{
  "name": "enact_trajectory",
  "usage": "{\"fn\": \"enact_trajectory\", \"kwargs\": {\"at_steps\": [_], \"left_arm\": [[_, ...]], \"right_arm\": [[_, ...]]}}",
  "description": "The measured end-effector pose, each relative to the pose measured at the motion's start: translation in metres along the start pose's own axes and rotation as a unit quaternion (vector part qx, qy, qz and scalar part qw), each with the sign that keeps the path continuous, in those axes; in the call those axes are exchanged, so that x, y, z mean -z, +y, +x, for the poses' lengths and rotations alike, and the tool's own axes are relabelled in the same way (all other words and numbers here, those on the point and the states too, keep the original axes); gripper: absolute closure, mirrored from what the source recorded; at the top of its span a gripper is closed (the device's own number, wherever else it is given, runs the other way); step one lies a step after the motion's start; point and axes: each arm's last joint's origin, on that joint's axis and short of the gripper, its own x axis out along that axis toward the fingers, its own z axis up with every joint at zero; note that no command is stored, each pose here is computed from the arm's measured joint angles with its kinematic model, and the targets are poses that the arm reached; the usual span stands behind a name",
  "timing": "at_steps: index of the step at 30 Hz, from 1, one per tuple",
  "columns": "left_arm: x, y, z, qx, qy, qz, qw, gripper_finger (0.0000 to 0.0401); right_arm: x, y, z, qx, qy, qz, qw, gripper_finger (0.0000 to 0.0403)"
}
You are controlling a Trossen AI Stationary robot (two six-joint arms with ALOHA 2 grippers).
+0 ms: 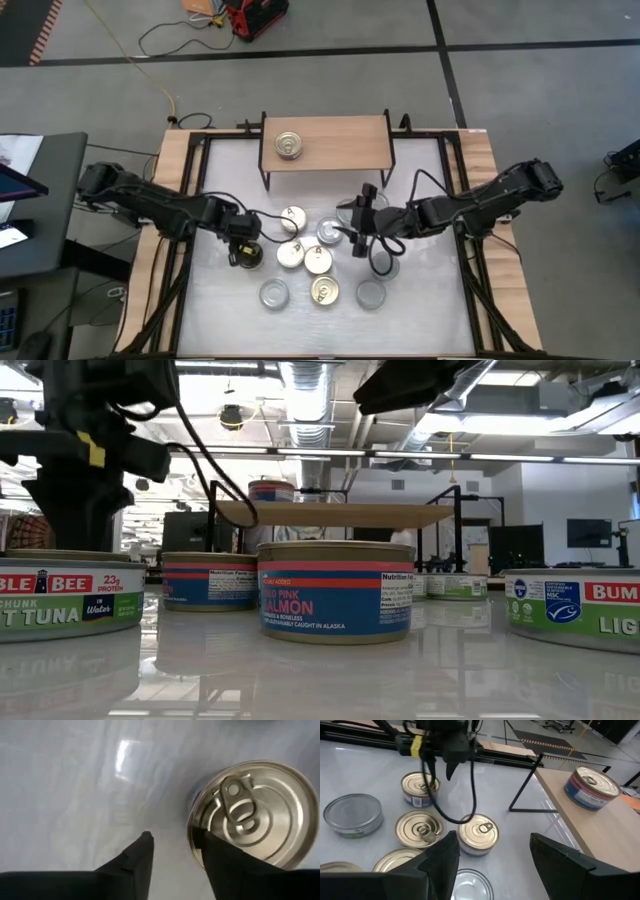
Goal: Stack canned seafood by type on shelf
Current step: Stack the blue tuna can on top of the blue tuna can
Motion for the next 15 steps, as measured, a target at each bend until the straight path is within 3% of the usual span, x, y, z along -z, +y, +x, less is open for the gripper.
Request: {"fn": "enact_trajectory", "kwargs": {"at_steps": [8,15], "left_arm": [[-0.002,0.013,0.014,0.048,-0.007,-0.010,0.999,0.0387],[-0.009,0.026,0.012,0.088,-0.015,-0.018,0.996,0.0400]], "right_arm": [[0.000,0.002,-0.001,-0.004,-0.002,-0.002,1.000,0.0129],[0.000,0.003,-0.001,-0.013,-0.002,0.006,1.000,0.0129]]}}
